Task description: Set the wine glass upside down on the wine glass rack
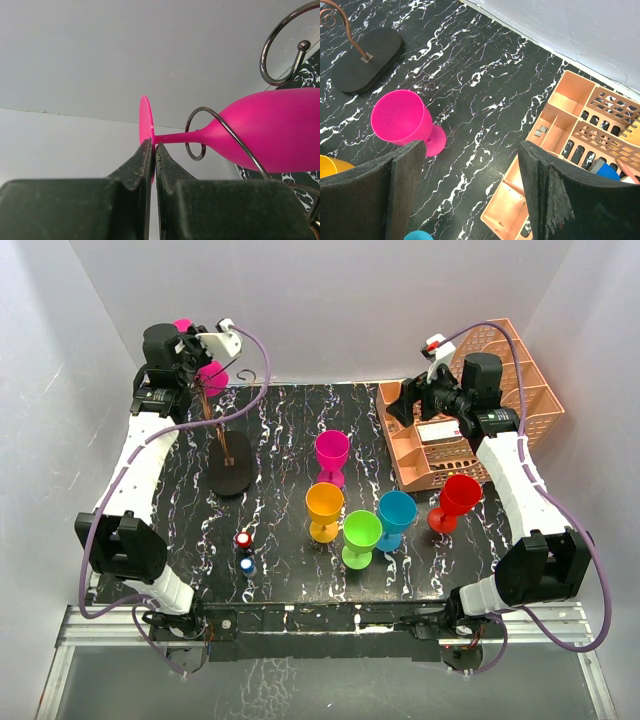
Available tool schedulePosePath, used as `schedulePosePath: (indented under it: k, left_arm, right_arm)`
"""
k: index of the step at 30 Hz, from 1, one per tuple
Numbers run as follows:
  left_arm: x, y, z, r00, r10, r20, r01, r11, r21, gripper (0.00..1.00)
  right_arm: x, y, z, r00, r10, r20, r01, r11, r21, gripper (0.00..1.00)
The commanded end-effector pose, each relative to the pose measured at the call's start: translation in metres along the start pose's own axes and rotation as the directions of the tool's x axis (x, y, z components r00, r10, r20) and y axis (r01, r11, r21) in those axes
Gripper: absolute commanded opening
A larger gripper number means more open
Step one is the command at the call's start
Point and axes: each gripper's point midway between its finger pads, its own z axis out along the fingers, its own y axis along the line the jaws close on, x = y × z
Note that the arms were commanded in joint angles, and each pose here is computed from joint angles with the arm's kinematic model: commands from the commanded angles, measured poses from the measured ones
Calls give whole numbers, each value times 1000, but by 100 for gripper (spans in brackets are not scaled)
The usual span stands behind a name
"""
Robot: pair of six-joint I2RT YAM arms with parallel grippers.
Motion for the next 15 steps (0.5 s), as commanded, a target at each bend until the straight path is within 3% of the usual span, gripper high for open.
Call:
schedulePosePath:
  k: [1,15]
  left_arm:
    - [-7,25,-2,1000,-20,9,21,995,-95,0]
    - [3,18,7,999,-13,-42,9,996,-84,0]
  right_arm:
    - [-23,-1,-6,995,-63,77,63,998,5,81]
    - [-22,0,-6,995,-63,78,63,998,0,81]
